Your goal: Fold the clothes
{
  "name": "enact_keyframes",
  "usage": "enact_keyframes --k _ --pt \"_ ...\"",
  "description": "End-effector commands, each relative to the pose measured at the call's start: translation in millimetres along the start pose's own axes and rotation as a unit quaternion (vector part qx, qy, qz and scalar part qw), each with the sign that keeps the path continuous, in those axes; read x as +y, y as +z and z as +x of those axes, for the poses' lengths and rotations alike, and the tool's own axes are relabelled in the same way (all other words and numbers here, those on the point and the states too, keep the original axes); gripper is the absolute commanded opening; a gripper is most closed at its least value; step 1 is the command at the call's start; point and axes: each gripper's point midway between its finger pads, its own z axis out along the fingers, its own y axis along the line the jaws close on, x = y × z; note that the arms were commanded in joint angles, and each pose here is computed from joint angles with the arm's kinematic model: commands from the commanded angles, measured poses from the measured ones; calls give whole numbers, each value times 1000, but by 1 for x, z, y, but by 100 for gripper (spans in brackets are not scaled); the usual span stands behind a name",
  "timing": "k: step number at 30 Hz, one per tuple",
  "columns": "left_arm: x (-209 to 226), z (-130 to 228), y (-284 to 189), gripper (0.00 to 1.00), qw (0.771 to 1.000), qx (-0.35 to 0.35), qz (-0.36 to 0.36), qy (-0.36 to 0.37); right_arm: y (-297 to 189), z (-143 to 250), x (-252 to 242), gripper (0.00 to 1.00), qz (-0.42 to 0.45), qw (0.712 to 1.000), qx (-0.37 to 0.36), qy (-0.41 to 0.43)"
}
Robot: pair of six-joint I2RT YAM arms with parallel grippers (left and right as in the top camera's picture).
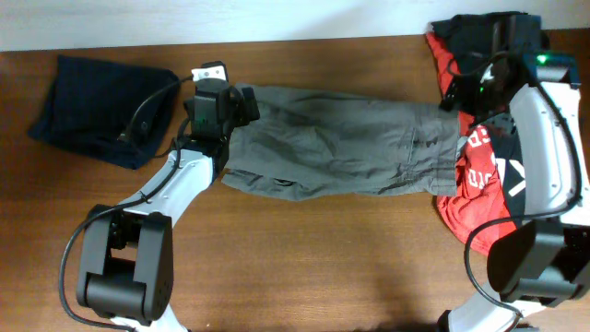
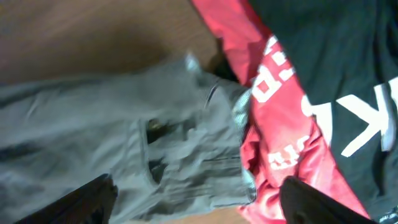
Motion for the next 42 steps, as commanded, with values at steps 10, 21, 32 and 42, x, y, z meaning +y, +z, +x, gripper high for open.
enact_keyframes --k 10,21,32,42 --pt "-21 7 0 99 997 28 62 27 66 26 39 4 -9 997 52 -59" --pt "-14 26 -1 99 996 65 51 43 121 23 7 4 -1 995 96 9" --pt "5 2 -10 99 997 51 38 49 164 47 39 4 0 991 130 -33" --pt "41 -50 -62 99 999 19 9 36 192 56 82 4 -21 989 115 -92"
